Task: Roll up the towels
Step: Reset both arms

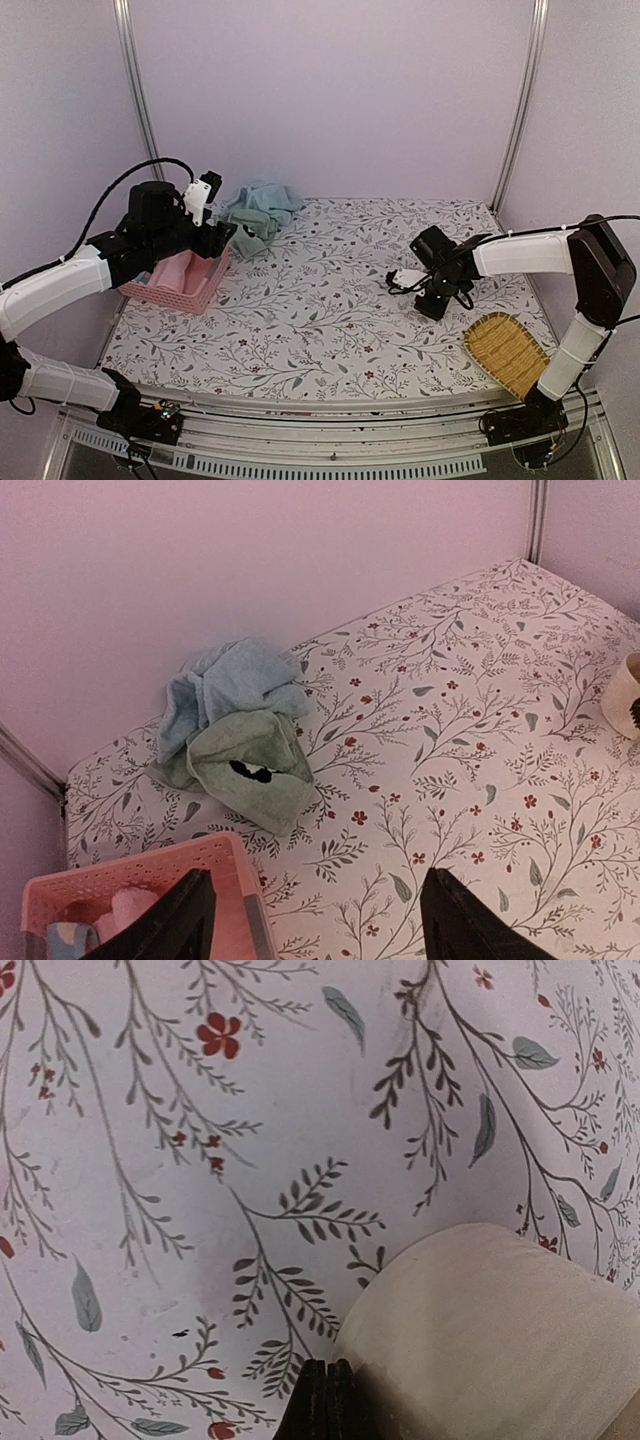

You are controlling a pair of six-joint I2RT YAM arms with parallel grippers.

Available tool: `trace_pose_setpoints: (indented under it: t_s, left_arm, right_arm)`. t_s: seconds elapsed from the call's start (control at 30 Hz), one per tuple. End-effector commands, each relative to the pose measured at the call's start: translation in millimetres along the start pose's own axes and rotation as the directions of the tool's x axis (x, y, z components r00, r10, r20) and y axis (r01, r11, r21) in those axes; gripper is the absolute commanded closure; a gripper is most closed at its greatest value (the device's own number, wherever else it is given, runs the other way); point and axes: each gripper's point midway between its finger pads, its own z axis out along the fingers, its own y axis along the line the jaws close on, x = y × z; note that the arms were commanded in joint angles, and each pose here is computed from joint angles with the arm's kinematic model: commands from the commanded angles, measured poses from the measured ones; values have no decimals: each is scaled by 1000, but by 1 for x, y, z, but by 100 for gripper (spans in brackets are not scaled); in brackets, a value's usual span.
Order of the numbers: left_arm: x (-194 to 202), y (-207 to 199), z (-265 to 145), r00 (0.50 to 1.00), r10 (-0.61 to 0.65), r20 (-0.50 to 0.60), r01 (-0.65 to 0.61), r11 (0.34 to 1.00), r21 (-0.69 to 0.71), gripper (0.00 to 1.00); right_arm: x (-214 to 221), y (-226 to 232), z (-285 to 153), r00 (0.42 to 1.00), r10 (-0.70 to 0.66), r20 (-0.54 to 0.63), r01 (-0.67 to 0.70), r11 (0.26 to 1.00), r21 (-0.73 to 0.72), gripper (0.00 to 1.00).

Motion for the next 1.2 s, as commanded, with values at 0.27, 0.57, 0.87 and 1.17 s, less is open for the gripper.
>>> trace_pose_setpoints:
  t_s: [0.27,0.57,0.87,1.17]
  left_arm:
    - [4,0,-2,1000,6,-6,-6,1000,13,27]
    - [6,-5,0,1000,10,-11,-10,1000,25,27]
    - [7,0,2,1000,-8,-21,8,1000,-5,27]
    - [22,22,59,937,-279,-213,242,953,-185,48]
  right_arm:
    - [17,-153,9,947,313,73,-321,921,220,98]
    - [19,-200,16,913,387,127,-406,892,199,98]
    - [-85,-154,-35,906,299,300,-298,953,-49,82]
    - [-117,-99,-110,837,283,468,-174,949,-263,66]
